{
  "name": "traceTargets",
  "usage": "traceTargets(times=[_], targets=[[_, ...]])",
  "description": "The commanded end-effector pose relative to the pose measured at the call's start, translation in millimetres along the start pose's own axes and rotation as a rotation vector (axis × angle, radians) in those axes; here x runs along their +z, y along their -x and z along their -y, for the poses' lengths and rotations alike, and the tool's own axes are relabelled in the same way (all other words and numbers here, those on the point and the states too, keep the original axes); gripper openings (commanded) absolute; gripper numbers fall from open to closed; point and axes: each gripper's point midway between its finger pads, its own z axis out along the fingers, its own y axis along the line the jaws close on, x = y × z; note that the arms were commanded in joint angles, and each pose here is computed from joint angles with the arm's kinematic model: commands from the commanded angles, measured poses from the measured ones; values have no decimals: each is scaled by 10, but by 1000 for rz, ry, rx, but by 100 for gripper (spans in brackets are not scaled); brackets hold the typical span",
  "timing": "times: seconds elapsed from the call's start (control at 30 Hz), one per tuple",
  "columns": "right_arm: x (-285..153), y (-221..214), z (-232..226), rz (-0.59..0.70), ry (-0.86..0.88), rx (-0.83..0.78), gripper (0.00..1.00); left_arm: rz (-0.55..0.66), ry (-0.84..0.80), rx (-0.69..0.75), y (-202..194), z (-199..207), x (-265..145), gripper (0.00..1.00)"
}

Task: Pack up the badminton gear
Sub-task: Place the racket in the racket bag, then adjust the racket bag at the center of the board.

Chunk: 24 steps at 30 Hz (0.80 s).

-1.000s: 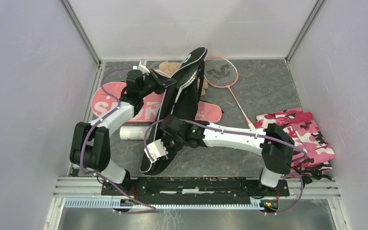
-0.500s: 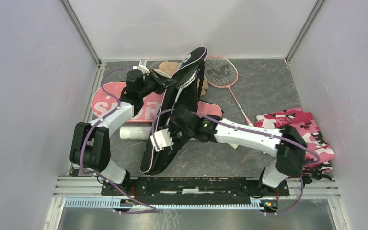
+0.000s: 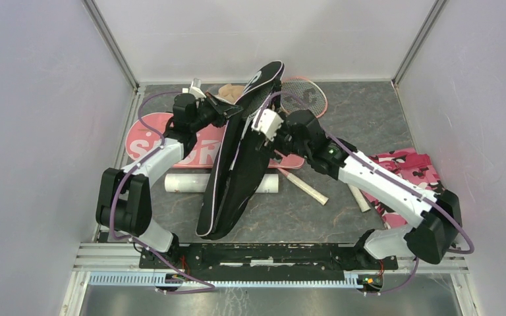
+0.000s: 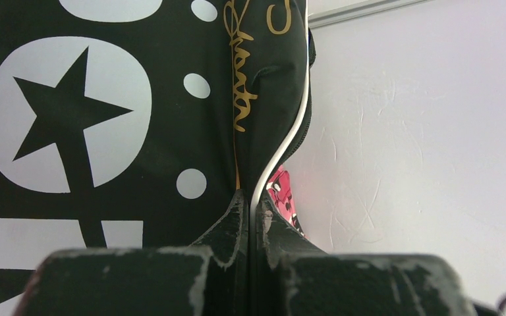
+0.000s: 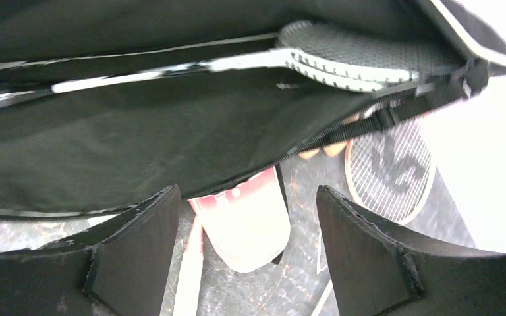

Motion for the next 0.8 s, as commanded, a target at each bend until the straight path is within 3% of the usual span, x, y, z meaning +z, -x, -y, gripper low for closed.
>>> traceTargets(times=[0.0, 0.17, 0.43, 0.77], targets=[[164, -226, 335, -49, -159, 248, 81, 59, -205, 122, 233, 795, -195, 2], [413, -531, 455, -101, -157, 395, 78, 51, -230, 124, 199, 872, -241, 2], [748, -821, 225, -133, 31, 578, 69, 41, -247, 121, 143, 918, -248, 2], [820, -767, 98, -65, 180, 717, 53, 34, -249, 145, 82, 902, -237, 2]])
